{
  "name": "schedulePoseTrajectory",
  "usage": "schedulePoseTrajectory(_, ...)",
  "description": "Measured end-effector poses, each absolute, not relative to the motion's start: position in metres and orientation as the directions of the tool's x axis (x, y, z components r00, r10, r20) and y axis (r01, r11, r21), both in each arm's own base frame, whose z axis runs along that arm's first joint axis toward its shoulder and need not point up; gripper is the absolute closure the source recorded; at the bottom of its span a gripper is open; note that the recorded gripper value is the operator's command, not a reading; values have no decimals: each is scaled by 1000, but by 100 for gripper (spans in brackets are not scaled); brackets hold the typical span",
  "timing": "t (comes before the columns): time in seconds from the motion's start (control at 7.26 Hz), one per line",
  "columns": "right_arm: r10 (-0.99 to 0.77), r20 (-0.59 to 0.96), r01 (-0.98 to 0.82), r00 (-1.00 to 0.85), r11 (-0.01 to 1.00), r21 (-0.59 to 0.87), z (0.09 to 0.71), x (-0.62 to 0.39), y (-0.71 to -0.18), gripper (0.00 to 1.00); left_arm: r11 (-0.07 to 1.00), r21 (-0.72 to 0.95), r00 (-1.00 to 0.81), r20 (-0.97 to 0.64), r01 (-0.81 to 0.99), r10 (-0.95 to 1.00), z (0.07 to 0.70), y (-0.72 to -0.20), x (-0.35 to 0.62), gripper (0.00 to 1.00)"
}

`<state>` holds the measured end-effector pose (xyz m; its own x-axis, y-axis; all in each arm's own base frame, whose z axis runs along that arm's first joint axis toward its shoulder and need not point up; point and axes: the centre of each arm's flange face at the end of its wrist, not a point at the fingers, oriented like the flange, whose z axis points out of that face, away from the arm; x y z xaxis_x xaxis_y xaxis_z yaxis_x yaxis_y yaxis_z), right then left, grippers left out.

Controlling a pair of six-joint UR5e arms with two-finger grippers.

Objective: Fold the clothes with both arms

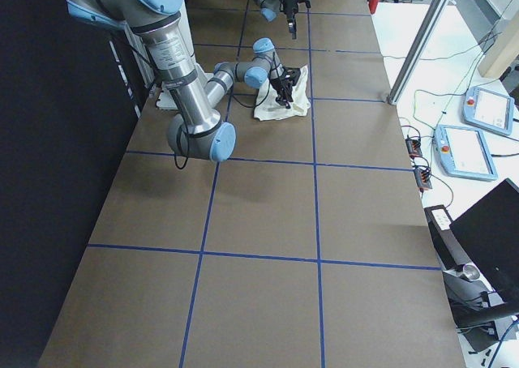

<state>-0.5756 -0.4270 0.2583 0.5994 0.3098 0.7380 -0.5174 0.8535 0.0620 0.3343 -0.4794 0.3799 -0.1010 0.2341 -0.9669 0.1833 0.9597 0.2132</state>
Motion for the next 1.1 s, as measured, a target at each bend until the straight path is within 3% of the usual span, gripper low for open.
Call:
schedulePoseTrajectory(0.41,337,743,-545,578,837,44,253,-569,-438,100,959,215,-103,-966,183,236,379,-479,334,0)
schedulePoseTrajectory(0.96,385,744,-612,547,790,41,239,-544,-490,100,959,211,-101,-967,188,233,380,-479,335,0)
schedulePoseTrajectory(1.1,387,741,-614,549,788,43,237,-548,-495,1,959,210,-101,-968,188,232,381,-479,335,0)
